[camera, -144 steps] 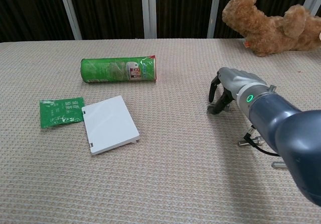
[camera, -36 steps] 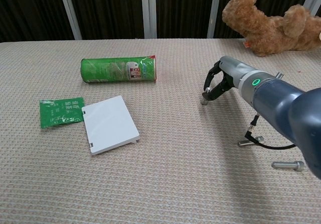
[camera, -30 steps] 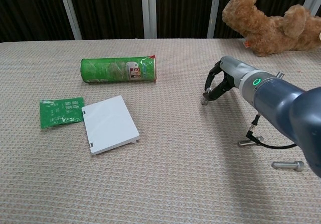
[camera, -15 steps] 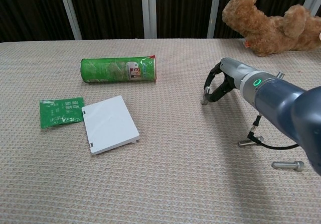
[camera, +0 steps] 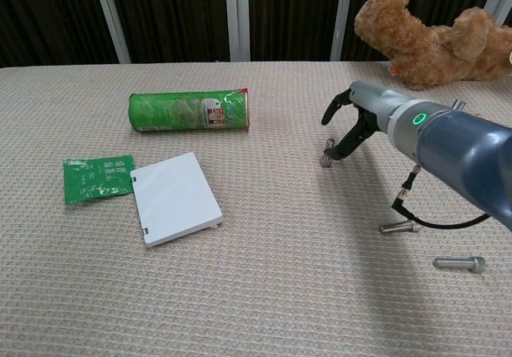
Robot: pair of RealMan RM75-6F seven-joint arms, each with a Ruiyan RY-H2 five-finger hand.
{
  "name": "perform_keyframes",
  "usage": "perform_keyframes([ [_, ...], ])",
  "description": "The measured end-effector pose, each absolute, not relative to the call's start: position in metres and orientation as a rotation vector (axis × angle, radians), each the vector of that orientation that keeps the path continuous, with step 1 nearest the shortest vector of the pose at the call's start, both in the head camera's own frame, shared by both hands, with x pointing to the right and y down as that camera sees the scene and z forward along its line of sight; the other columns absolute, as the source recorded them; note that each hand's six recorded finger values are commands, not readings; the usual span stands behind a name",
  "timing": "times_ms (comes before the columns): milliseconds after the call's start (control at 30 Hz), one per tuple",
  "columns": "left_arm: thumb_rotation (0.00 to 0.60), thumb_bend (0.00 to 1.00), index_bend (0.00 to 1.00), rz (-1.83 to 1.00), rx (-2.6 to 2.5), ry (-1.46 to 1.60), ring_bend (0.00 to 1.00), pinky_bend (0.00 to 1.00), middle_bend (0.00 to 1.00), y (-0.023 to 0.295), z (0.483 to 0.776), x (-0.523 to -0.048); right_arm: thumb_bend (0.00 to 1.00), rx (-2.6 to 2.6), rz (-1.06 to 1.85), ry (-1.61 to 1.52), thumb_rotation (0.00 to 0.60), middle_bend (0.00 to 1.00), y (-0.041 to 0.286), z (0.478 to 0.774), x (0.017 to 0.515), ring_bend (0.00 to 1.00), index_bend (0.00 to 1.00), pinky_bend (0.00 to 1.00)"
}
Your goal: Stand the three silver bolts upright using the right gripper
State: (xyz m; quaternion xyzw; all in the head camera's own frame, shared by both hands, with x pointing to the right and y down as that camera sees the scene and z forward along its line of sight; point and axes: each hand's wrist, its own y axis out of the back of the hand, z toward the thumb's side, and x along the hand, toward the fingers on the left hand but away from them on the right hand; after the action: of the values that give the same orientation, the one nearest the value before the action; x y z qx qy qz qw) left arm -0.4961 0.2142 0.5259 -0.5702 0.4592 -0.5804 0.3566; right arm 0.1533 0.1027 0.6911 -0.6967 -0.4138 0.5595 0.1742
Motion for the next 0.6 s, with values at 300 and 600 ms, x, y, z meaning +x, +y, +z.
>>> perform_keyframes([
  [300,0.6,0.24,0.06,-1.498,-1.471,1.174,0.0,0.14,0.03,0.215,0.527,-0.494,0.18,-1.875,1.53,-1.194,0.6,0.0,0.091,0.631,0.189,0.0,0.21,0.0],
  [600,0.6,0.24,0.06,-1.503,-1.465,1.167,0.0,0.14,0.03,0.216,0.528,-0.492,0.18,-1.768,1.549,-1.061,0.6,0.0,0.127,0.588,0.25,0.0,0.27,0.0],
])
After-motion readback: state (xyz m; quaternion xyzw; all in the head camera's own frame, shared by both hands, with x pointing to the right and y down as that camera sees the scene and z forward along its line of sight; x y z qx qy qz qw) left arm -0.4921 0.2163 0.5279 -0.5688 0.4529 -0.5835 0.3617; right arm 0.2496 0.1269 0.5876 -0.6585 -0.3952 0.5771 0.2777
